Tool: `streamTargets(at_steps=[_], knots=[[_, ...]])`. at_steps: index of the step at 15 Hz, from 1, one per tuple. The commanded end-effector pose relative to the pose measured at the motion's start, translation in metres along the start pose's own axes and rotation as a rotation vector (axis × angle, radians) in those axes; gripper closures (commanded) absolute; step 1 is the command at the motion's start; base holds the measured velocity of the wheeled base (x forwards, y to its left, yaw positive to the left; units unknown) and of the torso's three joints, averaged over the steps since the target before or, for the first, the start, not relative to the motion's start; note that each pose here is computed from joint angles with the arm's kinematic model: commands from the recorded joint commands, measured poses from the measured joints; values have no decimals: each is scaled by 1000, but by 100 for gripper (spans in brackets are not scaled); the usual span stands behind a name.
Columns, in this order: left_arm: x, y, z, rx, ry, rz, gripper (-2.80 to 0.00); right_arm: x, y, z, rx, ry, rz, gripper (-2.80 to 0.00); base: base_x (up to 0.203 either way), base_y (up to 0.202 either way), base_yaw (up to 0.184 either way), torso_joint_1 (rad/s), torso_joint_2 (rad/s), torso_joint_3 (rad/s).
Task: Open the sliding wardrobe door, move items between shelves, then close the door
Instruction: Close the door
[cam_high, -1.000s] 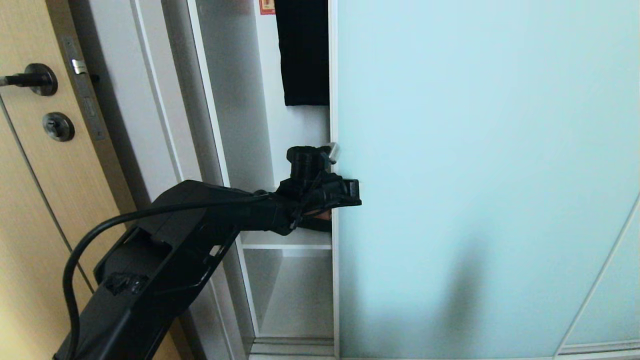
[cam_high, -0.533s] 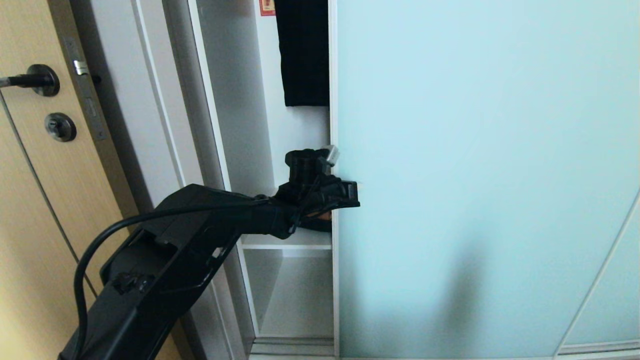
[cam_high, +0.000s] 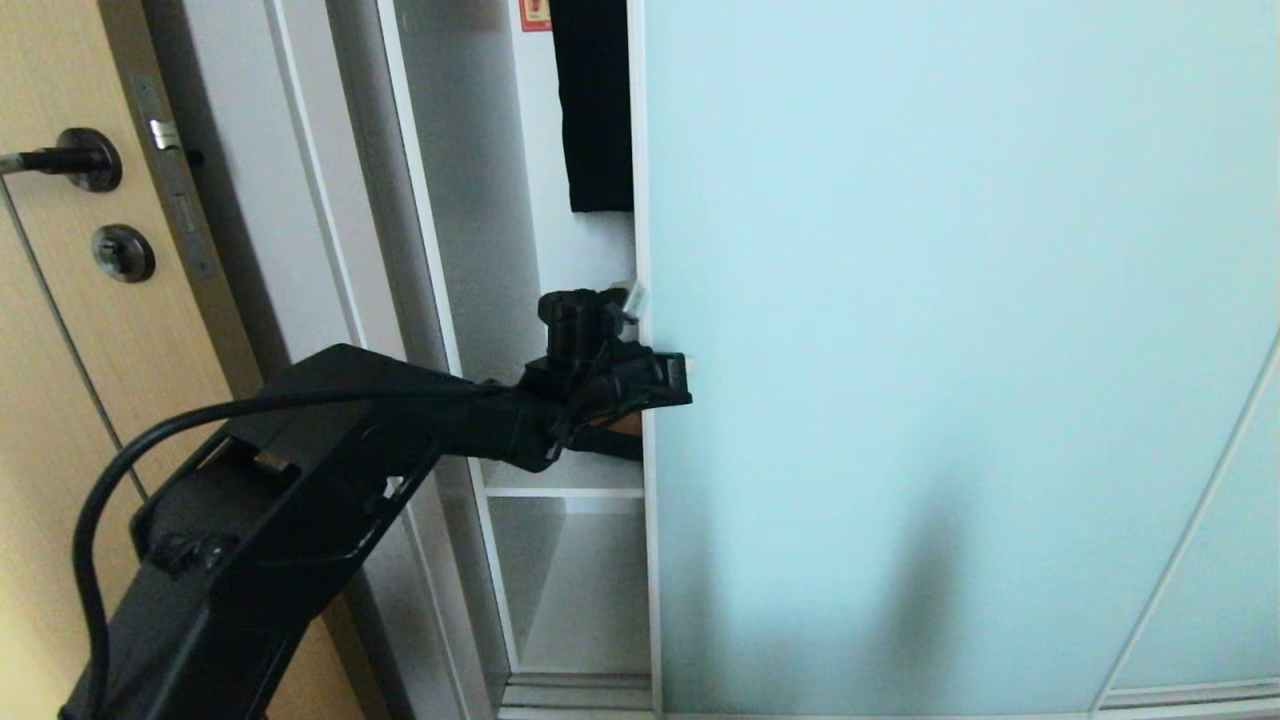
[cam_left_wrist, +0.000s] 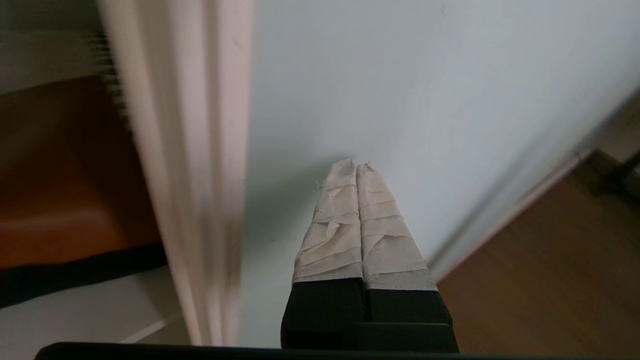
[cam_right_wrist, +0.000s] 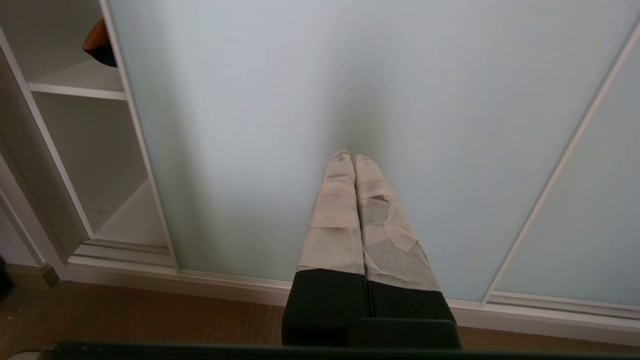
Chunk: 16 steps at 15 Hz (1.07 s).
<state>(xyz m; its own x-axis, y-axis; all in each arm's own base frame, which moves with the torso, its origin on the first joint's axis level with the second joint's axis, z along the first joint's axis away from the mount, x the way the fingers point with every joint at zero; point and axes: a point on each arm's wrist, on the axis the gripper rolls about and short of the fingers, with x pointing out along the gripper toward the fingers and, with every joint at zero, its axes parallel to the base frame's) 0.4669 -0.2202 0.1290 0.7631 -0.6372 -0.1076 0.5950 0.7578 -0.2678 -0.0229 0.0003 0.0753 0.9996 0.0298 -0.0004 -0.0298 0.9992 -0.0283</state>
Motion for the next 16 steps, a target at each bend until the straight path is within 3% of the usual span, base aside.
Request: streamTargets(at_steps=[1, 7, 10, 12, 14, 16], knots=[[-19, -5, 17, 3, -22, -4, 0, 0, 0, 0, -1, -2, 1, 0, 0, 0, 0, 0, 0, 0], [-68, 14, 40, -4, -54, 68, 0, 0, 0, 0, -1, -2, 1, 0, 0, 0, 0, 0, 0, 0], [-102, 9, 56, -6, -65, 76, 0, 0, 0, 0, -1, -1, 1, 0, 0, 0, 0, 0, 0, 0], [-126, -5, 69, 5, -83, 17, 0, 0, 0, 0, -1, -1, 1, 0, 0, 0, 0, 0, 0, 0], [-131, -23, 72, 13, -58, -121, 0, 0, 0, 0, -1, 0, 1, 0, 0, 0, 0, 0, 0, 0], [-115, -20, 61, 7, -31, -150, 0, 0, 0, 0, -1, -2, 1, 0, 0, 0, 0, 0, 0, 0]])
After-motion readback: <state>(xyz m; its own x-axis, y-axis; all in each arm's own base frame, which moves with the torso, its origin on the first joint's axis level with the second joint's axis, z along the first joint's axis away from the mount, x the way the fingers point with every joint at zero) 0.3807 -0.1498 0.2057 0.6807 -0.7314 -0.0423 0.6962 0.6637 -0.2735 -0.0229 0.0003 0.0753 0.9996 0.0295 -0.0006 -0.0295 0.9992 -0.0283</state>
